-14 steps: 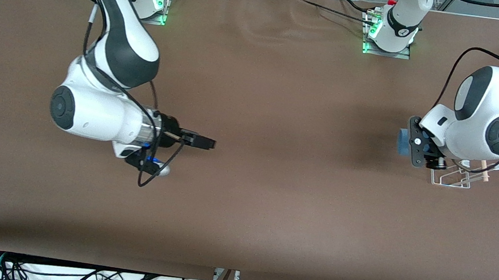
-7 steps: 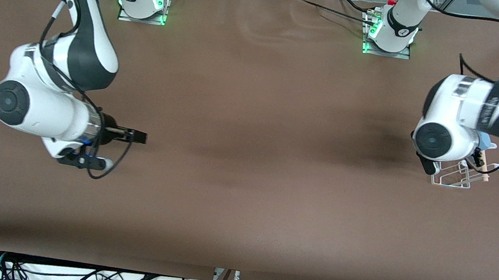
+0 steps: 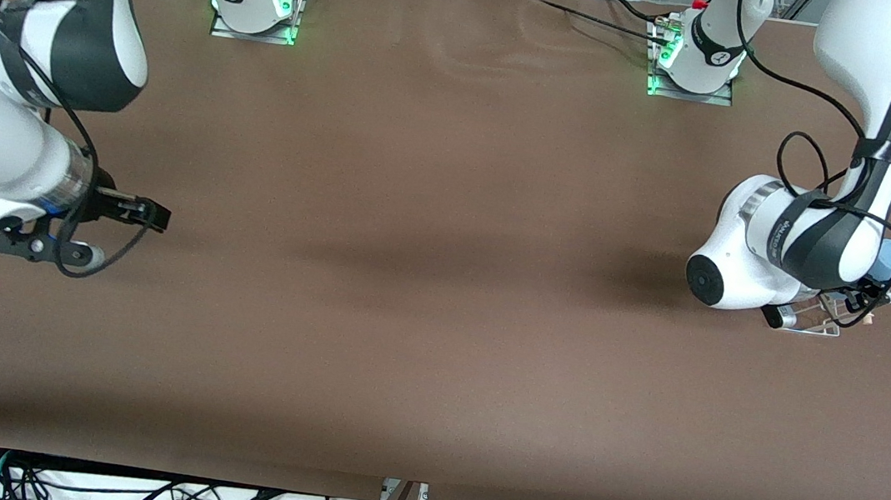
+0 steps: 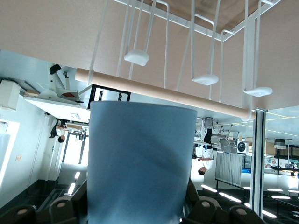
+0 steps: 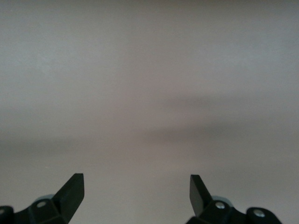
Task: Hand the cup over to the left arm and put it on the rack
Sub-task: 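Move the cup over the wire rack with the left gripper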
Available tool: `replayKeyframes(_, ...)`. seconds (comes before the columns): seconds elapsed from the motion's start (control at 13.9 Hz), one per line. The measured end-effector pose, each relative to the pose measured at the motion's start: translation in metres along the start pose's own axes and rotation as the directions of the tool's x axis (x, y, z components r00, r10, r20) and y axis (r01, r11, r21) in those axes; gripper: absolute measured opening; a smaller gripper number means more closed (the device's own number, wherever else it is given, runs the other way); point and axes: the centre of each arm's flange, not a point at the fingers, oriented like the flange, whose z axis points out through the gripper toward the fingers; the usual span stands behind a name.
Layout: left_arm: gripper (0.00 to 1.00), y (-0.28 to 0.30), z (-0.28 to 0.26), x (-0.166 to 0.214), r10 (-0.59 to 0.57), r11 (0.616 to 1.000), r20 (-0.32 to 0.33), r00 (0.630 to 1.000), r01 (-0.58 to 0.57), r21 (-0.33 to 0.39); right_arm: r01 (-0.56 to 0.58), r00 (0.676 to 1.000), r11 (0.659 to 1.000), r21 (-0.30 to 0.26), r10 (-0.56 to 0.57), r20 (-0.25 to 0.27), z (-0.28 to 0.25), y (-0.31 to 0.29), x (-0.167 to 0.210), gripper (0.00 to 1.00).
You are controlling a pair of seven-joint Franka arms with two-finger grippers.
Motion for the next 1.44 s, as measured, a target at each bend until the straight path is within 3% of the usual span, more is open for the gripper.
replayKeyframes(0.22, 0.77, 0.007, 0.006, 0.013, 0.006, 0.998, 0.038, 0.999, -0.008, 0.07, 0.002, 1.0, 1.0, -0.005, -0.002, -0.01, -0.025, 0.009, -0.015, 1.0)
replayKeyframes(0.79, 0.77, 0.016, 0.021, 0.044, 0.037, 0.993, 0.042, 0.998, -0.042, 0.113, 0.002, 1.0, 1.0, -0.012, -0.002, 0.008, -0.049, 0.015, -0.039, 1.0)
replayKeyframes(1.15, 0.77, 0.021, 0.027, 0.068, 0.053, 0.991, 0.035, 0.998, -0.057, 0.12, -0.029, 0.995, 1.0, 0.004, 0.029, -0.093, -0.106, 0.037, -0.062, 1.0)
replayKeyframes(1.29, 0.77, 0.021, 0.028, 0.074, 0.06, 0.99, 0.018, 0.998, -0.062, 0.127, -0.028, 0.995, 1.0, 0.01, 0.029, -0.097, -0.116, 0.038, -0.07, 1.0)
replayKeyframes(1.44, 0.91, 0.021, 0.029, 0.076, 0.063, 0.99, 0.013, 0.998, -0.064, 0.127, -0.032, 0.997, 0.998, 0.058, 0.036, -0.063, -0.113, 0.035, -0.074, 1.0)
